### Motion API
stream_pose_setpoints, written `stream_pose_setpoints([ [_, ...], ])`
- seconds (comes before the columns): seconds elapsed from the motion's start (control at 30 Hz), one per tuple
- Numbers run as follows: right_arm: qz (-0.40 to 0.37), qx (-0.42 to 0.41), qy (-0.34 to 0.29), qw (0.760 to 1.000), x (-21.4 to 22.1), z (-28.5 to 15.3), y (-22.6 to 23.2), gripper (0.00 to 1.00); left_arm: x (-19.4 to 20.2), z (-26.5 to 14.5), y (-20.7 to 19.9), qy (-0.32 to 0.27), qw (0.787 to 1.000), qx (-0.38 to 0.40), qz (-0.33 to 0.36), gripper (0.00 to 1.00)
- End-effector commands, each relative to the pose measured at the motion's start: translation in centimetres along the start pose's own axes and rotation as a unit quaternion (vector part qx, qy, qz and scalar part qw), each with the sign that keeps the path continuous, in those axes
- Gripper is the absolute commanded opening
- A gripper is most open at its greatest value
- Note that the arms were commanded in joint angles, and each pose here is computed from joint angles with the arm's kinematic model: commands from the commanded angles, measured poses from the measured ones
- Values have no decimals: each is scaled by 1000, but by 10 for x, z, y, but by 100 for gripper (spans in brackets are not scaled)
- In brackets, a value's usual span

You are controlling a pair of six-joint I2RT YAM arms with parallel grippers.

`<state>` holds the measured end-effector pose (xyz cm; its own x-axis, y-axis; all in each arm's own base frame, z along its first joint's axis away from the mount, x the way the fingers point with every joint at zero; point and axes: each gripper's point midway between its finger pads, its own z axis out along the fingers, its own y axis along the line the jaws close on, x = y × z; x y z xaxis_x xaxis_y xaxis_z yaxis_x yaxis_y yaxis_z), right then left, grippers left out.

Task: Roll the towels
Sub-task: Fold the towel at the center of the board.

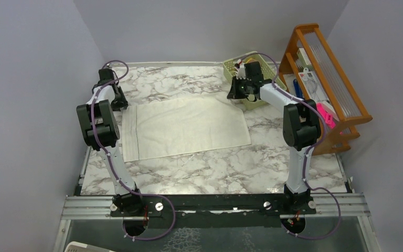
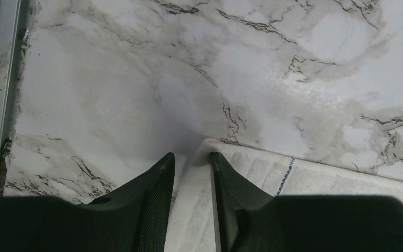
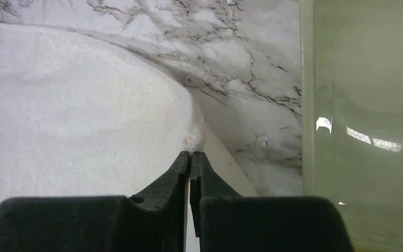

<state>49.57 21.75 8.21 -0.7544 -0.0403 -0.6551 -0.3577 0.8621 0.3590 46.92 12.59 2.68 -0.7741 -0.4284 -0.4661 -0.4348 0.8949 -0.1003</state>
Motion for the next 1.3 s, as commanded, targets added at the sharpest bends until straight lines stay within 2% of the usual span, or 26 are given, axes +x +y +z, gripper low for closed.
stream_pose_setpoints([
  [0.0,-5,-15,-31,999,-18,-15,6,4,19,18,6,27,998,-35,33,30],
  [0.1,-5,-14,-33,999,-18,-17,4,4,21,19,7,30,998,-39,38,4],
  [0.13,-4,-14,-34,999,-18,-18,4,4,21,19,8,32,998,-38,38,0],
  [0.3,-2,-13,-41,999,-23,-23,1,4,10,10,12,20,999,-30,30,0],
  [0.47,6,-21,-52,998,-25,-25,4,4,-28,-27,31,-47,998,-38,0,0],
  [0.63,3,-21,-54,998,-33,-22,4,3,-53,-59,28,-110,994,-27,-4,0],
  [1.03,-23,5,-71,997,-84,3,-11,3,-108,-77,6,-172,985,22,3,0],
  [1.17,-29,11,-71,997,-84,1,-14,1,-103,-80,-5,-175,983,54,2,0],
  [1.27,-30,9,-69,997,-76,-3,-16,1,-84,-80,-5,-181,981,63,1,0],
])
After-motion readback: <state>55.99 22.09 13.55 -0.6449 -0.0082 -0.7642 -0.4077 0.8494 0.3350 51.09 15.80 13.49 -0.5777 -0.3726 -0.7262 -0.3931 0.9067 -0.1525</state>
